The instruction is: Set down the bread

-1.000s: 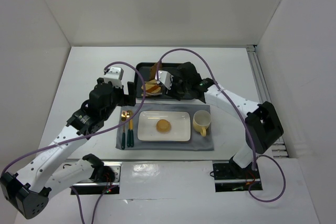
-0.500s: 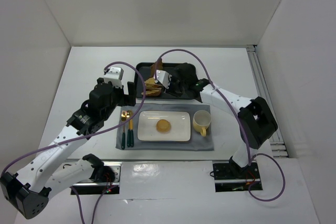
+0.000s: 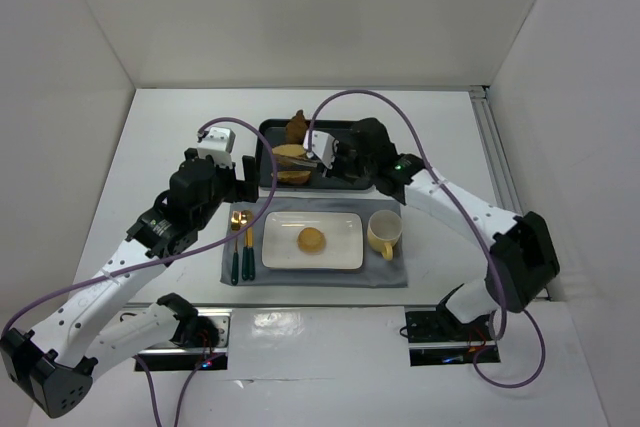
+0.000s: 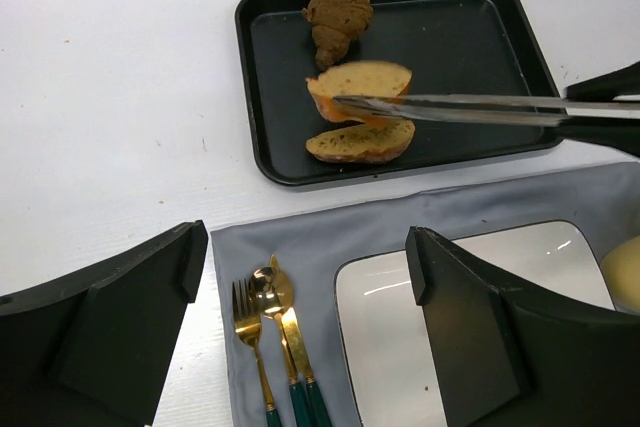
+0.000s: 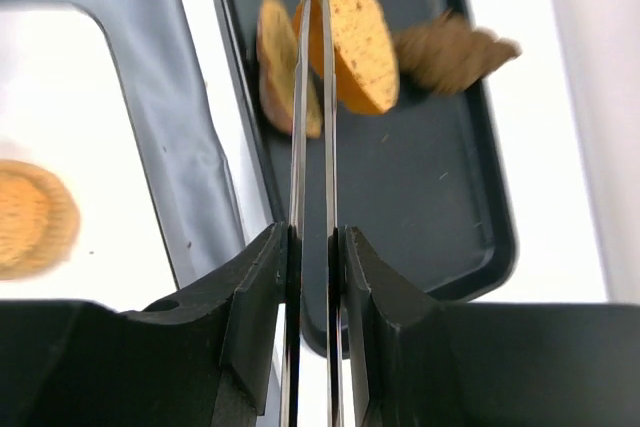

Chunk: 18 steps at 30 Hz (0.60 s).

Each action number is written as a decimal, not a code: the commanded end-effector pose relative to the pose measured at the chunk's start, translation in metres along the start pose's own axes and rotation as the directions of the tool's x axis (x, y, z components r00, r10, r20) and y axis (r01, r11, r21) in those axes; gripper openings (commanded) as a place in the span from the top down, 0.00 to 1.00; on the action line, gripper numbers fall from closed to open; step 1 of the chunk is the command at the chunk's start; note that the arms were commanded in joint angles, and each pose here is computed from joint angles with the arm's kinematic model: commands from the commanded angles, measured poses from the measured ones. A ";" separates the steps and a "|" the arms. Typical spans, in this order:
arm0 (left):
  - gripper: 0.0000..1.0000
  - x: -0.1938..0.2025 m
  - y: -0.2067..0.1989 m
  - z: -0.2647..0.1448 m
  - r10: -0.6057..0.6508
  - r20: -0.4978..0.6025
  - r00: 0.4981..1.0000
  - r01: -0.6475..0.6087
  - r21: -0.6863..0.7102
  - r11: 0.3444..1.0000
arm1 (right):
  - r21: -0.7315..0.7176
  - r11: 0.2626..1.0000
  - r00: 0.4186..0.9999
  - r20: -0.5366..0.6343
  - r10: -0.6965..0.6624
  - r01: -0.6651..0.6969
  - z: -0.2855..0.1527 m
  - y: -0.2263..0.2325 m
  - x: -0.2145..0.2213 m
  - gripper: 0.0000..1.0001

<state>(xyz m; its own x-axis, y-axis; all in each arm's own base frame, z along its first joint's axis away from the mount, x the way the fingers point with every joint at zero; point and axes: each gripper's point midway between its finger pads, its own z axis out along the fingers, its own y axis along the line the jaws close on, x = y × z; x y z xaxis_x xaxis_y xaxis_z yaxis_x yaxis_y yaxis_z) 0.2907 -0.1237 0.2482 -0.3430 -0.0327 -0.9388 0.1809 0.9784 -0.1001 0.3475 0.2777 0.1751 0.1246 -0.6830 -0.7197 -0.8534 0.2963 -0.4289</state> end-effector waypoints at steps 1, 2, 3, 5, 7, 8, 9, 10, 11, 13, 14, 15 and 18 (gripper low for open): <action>0.00 -0.014 0.003 -0.003 -0.030 0.058 0.998 0.030 -0.009 0.999 | 0.008 1.000 0.991 0.132 -0.023 0.022 -0.037 -0.003 -0.039 0.89; 0.00 -0.014 0.003 -0.003 -0.030 0.058 0.998 0.030 -0.009 0.999 | -0.003 1.000 0.991 0.136 -0.011 0.012 -0.040 0.002 -0.038 0.89; 0.00 -0.014 0.003 -0.003 -0.030 0.058 0.998 0.030 -0.009 0.999 | -0.013 1.000 0.987 0.161 -0.016 0.018 -0.051 0.004 -0.046 0.89; 0.00 -0.015 0.004 -0.003 -0.030 0.060 0.998 0.031 -0.018 0.999 | -0.055 0.998 0.985 0.174 -0.009 0.019 -0.058 0.017 -0.044 0.89; 0.00 -0.015 0.004 -0.003 -0.030 0.060 0.998 0.031 -0.018 0.999 | -0.091 0.996 0.984 0.178 -0.001 0.017 -0.072 0.028 -0.044 0.89; 0.00 -0.015 0.004 -0.003 -0.030 0.060 0.998 0.031 -0.018 0.999 | -0.108 0.994 0.983 0.182 -0.008 0.028 -0.076 0.033 -0.045 0.89; 0.00 -0.015 0.004 -0.003 -0.030 0.060 0.998 0.031 -0.018 0.999 | -0.143 0.989 0.982 0.189 -0.009 0.037 -0.080 0.042 -0.043 0.89; 0.00 -0.015 0.006 -0.003 -0.030 0.063 0.998 0.032 -0.028 0.999 | -0.168 0.985 0.983 0.185 -0.001 0.032 -0.090 0.050 -0.042 0.89; 0.00 -0.015 0.006 -0.003 -0.030 0.063 0.998 0.032 -0.028 0.999 | -0.194 0.981 0.984 0.177 0.009 0.026 -0.093 0.057 -0.038 0.89; 0.00 -0.011 0.007 -0.002 -0.027 0.054 0.998 0.029 -0.030 0.999 | -0.264 0.964 0.986 0.168 0.019 0.027 -0.102 0.075 -0.032 0.89; 0.00 -0.011 0.008 -0.002 -0.027 0.056 0.998 0.029 -0.039 0.999 | -0.279 0.960 0.986 0.166 0.024 0.023 -0.106 0.080 -0.032 0.89; 0.00 -0.011 0.008 -0.002 -0.027 0.056 0.998 0.029 -0.039 0.999 | -0.312 0.950 0.987 0.158 0.030 0.021 -0.107 0.088 -0.027 0.89; 0.00 -0.011 0.008 -0.002 -0.027 0.056 0.998 0.029 -0.039 0.999 | -0.356 0.935 0.992 0.124 0.036 0.011 -0.114 0.100 -0.018 0.89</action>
<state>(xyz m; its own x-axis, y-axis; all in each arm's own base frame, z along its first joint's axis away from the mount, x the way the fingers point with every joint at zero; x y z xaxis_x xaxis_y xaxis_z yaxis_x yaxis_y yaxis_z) 0.2915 -0.1191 0.2447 -0.3449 -0.0294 -0.9382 0.1571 0.9836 -0.0886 0.2283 0.2511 0.2130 0.1681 -0.5828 -0.7950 -0.9564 0.0988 -0.2747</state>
